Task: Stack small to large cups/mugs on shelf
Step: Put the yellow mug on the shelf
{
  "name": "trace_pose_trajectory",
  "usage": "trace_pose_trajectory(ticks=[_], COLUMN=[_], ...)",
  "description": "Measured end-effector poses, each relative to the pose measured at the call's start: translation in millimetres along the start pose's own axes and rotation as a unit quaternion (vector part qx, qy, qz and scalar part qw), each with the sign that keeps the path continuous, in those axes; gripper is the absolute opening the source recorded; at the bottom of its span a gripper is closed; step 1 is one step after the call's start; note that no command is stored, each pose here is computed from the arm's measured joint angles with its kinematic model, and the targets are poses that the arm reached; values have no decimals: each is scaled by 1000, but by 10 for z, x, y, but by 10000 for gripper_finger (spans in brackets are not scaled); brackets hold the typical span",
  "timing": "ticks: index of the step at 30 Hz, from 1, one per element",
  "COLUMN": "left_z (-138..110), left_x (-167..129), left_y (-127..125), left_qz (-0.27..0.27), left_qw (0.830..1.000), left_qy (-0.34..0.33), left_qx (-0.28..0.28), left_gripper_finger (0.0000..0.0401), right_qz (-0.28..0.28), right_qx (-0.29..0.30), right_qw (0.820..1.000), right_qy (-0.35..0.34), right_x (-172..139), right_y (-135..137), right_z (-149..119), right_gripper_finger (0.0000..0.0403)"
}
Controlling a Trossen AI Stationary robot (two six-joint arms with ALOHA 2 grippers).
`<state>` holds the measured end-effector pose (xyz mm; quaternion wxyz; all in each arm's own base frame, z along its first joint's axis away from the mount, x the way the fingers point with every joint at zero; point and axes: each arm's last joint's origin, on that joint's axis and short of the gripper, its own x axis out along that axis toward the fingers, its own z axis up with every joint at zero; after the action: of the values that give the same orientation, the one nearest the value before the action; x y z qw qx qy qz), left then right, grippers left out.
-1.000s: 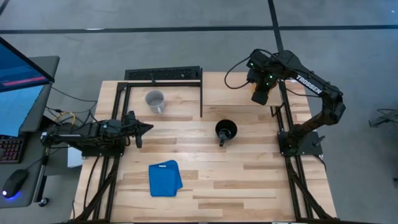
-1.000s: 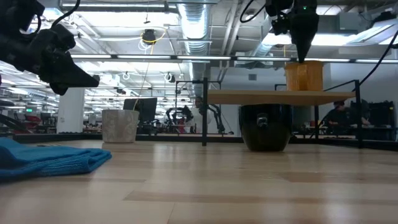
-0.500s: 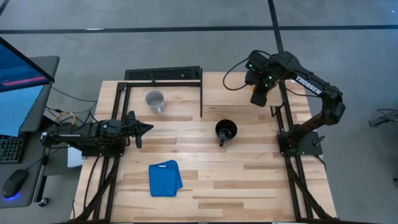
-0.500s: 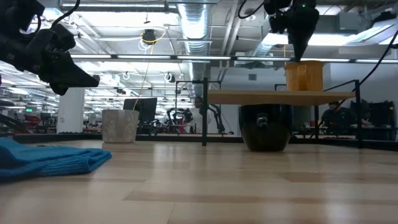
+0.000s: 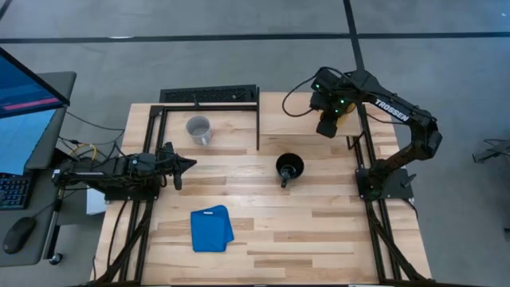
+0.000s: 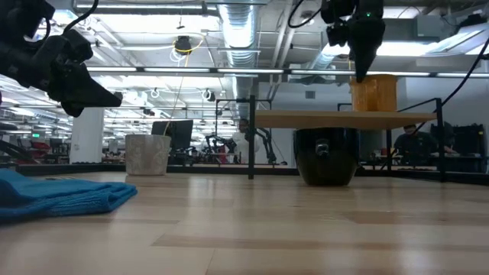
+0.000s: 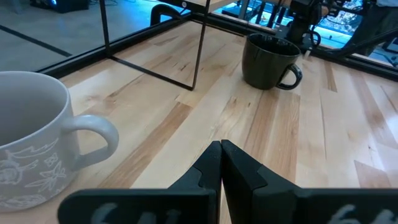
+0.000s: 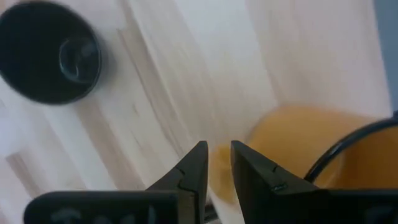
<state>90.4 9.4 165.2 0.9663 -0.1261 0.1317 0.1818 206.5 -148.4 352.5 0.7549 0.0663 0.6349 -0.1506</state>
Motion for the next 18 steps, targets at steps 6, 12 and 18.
trace_pose_trajectory(ticks=[6,12,18], left_z=[0,-3,-3], left_x=[0,0,0], left_y=[0,-6,-8], left_qz=[-1,-11,-13], left_qw=[1000,1000,1000], left_qy=[0,4,4], left_qx=[-1,-3,-3], left_gripper_finger=[0,0,0], right_qz=[-32,-31,-27], right_qx=[1,0,-1], right_qw=[999,999,999], right_qy=[-8,31,48], right_x=[2,43,41], right_y=[-28,-33,-23], right_z=[29,-4,-35], right_gripper_finger=[93,93,93])
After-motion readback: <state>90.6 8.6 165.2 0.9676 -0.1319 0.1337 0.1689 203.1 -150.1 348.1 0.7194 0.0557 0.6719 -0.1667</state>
